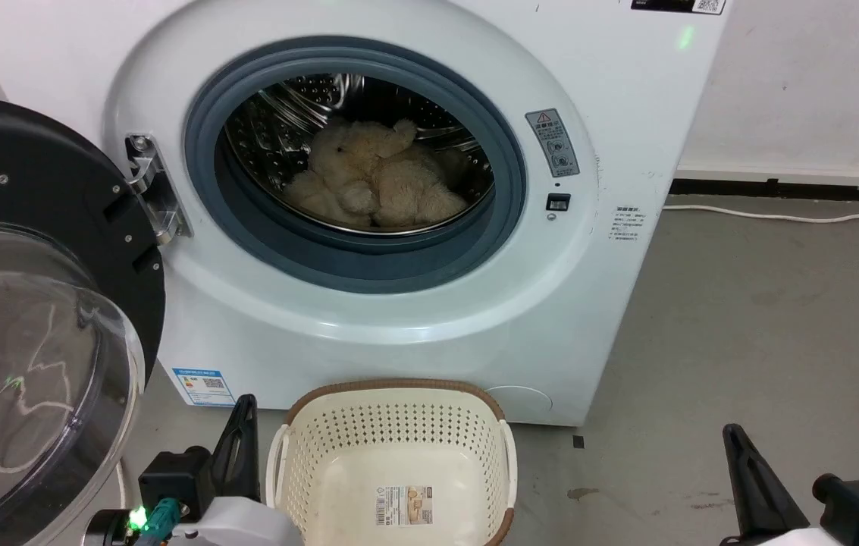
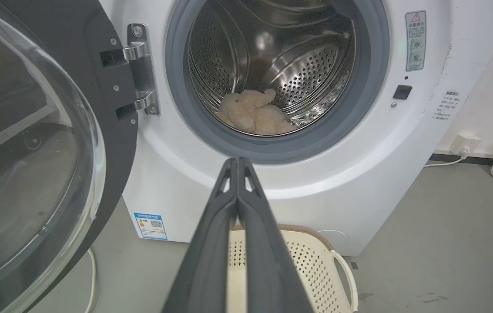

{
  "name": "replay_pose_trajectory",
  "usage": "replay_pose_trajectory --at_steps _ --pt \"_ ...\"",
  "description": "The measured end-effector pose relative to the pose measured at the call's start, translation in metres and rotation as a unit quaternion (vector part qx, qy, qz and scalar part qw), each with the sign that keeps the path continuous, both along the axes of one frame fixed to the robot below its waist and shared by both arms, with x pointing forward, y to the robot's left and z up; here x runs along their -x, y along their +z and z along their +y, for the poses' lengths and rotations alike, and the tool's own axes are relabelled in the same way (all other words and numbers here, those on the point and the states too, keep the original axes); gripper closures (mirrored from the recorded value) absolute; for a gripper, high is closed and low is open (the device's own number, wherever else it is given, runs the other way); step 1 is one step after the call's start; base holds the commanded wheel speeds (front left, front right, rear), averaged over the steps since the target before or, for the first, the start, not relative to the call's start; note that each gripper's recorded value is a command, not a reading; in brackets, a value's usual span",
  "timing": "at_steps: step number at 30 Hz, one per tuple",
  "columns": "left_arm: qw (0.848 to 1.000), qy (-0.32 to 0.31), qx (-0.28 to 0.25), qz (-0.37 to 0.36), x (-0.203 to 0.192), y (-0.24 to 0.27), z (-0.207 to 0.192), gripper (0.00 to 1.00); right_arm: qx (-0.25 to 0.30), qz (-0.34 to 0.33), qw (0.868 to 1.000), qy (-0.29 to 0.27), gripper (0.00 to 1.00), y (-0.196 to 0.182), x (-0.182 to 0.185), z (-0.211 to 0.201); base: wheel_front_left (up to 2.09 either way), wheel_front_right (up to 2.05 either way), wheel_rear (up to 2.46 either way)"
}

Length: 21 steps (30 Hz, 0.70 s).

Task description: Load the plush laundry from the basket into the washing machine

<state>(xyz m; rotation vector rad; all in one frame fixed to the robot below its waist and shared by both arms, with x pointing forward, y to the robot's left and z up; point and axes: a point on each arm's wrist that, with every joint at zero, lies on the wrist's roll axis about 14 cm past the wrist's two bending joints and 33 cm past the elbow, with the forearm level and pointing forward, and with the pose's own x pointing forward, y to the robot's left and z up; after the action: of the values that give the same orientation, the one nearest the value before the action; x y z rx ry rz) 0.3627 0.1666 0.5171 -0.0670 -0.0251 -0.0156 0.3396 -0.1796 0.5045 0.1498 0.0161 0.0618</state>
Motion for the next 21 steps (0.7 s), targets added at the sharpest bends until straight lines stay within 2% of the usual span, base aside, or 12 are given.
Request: replay_pose_trajectory --at_steps 21 --pt "1.000 0.000 -0.013 0.003 -0.0015 0.0014 0.0023 1.00 0.018 0.000 1.000 0.008 1.00 0.0028 -0.0050 0.0041 0.00 0.00 0.00"
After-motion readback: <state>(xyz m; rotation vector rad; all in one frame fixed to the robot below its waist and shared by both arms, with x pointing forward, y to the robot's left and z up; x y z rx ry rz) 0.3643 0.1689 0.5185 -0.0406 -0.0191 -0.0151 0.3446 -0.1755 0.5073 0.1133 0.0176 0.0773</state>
